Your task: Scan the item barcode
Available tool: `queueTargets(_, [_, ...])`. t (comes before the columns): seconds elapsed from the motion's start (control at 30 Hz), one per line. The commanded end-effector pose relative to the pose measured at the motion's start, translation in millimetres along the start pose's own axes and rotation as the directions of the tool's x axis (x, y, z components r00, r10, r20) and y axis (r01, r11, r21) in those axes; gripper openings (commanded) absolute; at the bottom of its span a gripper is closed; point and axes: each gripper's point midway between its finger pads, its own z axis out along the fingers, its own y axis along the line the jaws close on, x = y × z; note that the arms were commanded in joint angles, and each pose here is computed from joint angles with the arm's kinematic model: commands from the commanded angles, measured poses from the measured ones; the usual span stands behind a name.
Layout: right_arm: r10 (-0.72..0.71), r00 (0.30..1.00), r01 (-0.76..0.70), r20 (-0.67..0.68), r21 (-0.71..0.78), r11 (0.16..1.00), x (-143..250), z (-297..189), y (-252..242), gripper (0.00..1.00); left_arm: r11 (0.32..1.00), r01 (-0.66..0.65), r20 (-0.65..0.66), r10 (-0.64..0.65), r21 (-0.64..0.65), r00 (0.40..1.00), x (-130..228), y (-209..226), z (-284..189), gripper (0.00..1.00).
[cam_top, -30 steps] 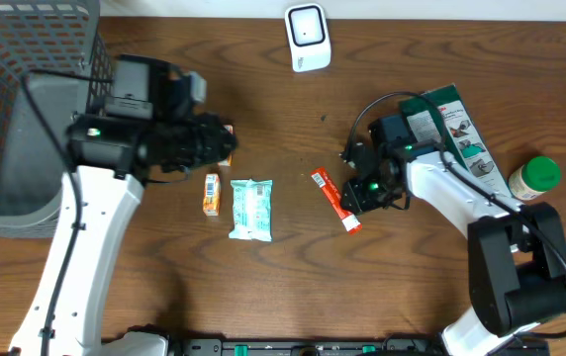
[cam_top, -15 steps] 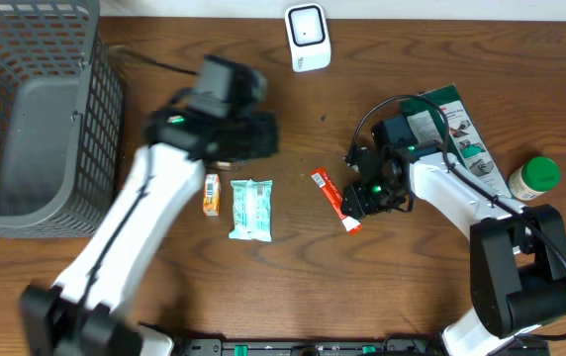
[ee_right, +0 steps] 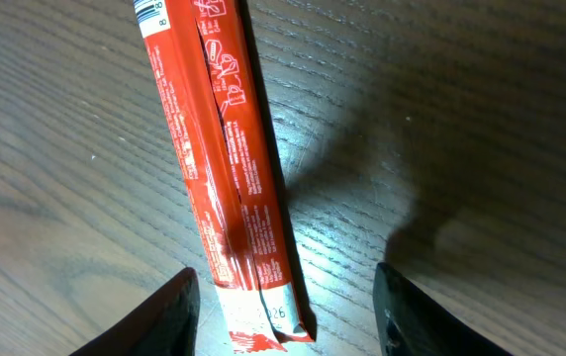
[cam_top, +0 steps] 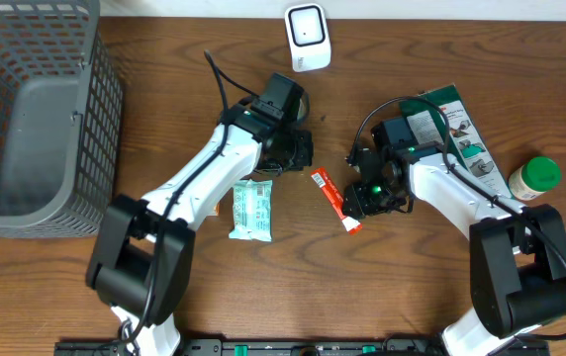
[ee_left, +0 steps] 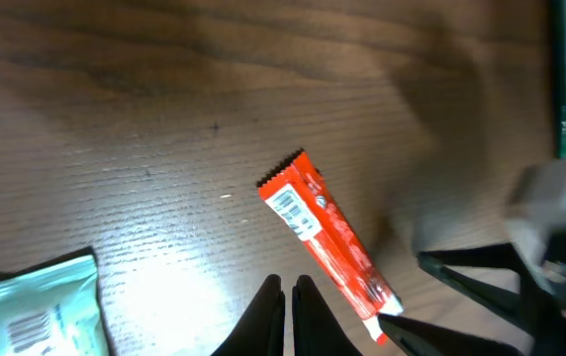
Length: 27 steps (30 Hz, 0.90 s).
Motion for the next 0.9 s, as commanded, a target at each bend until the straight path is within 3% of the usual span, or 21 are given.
queueTargets(0.0, [0.034, 0.999, -0.034, 0.005, -0.005, 0.999, 2.1, -2.9, 1.1, 0.51, 1.000, 0.004, -0.042, -0.005, -0.017, 0.999, 10.3, 0.7, 22.0, 0.07])
queueTargets(0.87, [0.010, 1.000, -0.009, -0.015, 0.028, 1.000, 28.3, 30.5, 7.3, 0.32, 0.996, -0.014, -0.171, -0.001, -0.086, 0.985, 42.1, 21.1, 101.2, 0.08])
